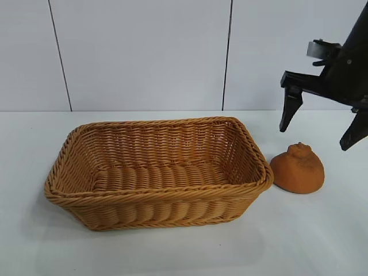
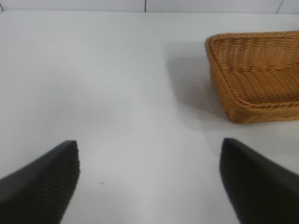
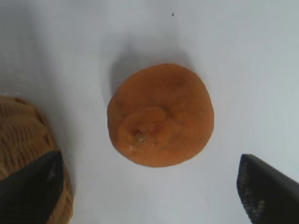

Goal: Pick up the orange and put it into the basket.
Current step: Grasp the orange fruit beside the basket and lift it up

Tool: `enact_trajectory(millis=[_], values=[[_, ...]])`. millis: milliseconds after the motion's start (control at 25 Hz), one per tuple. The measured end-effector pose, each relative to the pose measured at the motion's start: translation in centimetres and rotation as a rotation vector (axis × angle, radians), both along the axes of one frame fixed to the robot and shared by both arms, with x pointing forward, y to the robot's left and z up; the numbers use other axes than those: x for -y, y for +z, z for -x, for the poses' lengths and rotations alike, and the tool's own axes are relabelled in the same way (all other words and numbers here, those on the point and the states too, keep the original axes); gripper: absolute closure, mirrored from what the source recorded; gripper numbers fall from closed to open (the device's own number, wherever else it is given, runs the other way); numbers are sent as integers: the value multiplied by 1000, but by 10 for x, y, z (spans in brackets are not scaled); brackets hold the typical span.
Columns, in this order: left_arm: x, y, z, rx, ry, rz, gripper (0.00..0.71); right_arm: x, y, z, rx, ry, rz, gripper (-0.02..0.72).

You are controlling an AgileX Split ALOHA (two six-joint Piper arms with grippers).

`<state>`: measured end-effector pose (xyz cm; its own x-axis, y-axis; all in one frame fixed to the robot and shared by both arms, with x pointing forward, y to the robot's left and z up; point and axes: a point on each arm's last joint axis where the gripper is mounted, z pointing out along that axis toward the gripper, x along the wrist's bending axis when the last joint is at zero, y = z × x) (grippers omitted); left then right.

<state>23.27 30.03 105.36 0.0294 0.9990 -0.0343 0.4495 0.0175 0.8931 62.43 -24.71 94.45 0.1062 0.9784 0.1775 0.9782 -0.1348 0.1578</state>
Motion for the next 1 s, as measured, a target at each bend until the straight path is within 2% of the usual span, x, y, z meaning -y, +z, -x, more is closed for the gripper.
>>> enact_trajectory(millis=[480, 720, 920, 1000], values=[[0, 0, 0, 0, 0, 0, 121, 0, -38, -10, -23, -22, 9, 10], [0, 0, 0, 0, 0, 0, 121, -3, -50, -15, -5, -57, -24, 10], [0, 0, 0, 0, 0, 0, 121, -3, -62, -15, -33, -63, -27, 10], [0, 0, 0, 0, 0, 0, 121, -3, -63, -15, -37, -60, -27, 51]])
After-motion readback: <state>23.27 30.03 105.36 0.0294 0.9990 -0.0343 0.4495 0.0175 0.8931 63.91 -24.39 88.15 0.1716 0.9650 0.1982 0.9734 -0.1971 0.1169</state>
